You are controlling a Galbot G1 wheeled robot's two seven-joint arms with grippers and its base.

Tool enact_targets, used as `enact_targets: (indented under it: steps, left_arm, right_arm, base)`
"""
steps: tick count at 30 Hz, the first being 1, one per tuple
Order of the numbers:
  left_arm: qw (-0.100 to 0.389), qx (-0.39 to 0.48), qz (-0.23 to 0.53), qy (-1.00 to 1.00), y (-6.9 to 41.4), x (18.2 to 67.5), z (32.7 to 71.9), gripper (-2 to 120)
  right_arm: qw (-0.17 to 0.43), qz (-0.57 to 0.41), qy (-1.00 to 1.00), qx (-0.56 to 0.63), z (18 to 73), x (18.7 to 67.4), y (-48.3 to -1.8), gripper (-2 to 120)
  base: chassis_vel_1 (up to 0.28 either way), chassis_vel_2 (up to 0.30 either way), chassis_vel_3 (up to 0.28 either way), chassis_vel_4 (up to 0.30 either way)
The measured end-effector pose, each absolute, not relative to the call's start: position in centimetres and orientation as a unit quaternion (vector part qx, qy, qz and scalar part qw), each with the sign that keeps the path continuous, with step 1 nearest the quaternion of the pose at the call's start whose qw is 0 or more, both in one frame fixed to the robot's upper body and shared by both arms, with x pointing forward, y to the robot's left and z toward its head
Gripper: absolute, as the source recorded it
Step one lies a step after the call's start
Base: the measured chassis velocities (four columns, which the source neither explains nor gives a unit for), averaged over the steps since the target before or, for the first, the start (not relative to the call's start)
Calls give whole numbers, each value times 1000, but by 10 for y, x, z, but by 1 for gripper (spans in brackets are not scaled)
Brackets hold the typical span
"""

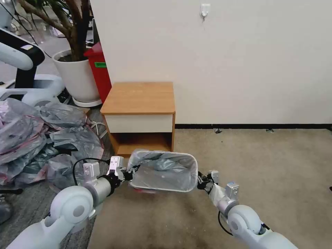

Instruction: Pick up the garbage bag from the table and place it over the trash can.

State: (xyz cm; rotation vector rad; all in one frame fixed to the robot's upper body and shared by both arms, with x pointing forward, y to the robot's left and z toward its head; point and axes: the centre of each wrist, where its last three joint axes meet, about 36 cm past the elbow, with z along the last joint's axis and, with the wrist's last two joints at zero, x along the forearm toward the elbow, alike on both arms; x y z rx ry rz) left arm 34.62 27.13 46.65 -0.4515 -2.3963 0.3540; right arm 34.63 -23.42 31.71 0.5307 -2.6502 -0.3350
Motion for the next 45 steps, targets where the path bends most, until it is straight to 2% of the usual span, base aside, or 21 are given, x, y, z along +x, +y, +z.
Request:
enact_targets:
  steps: [3,4,7,8,16,21,31,37,41,45]
  left_arm:
    - [334,-162,135,-919,272,350,456,2]
    - [334,-162,135,-919,272,350,456,2]
    - [331,-154,137,-921,270,356,450,1]
    - [331,-154,137,-921,270,356,450,1]
    - [330,-151,138,-922,268,361,449,1]
    - [327,-148,137,-923,269,365,450,1]
    - [325,-147,136,-924,270,367,450,1]
    - [323,-146,136,-925,271,368,451,1]
    - [322,-145,135,-926,272,368,452,1]
    - [320,-142,135,-927,274,369,452,1]
  right_arm:
    - [200,-119,-953,192,325,343,-236,52]
    - [200,-119,-953,192,325,343,-236,52]
    - [193,-118,-955,190,331,341,-239,65]
    - [193,-118,-955,190,331,341,-239,65]
    - [191,-113,-957,189,336,337,-244,97]
    - [187,-110,-957,193,342,334,-246,108]
    - [180,-94,-959,196,348,334,-250,114]
    - [170,-50,-964,198,347,332,-257,111]
    - [164,-48,-965,197,351,334,-261,103]
    - [160,-45,-966,196,355,333,-265,100]
  base:
    - [0,0,0,0]
    - [0,0,0,0]
    - [0,0,0,0]
    - [0,0,0,0]
    - [0,0,0,0]
    - [0,0,0,0]
    - [0,0,0,0]
    - [0,0,0,0]
    - [0,0,0,0]
    - [0,0,0,0]
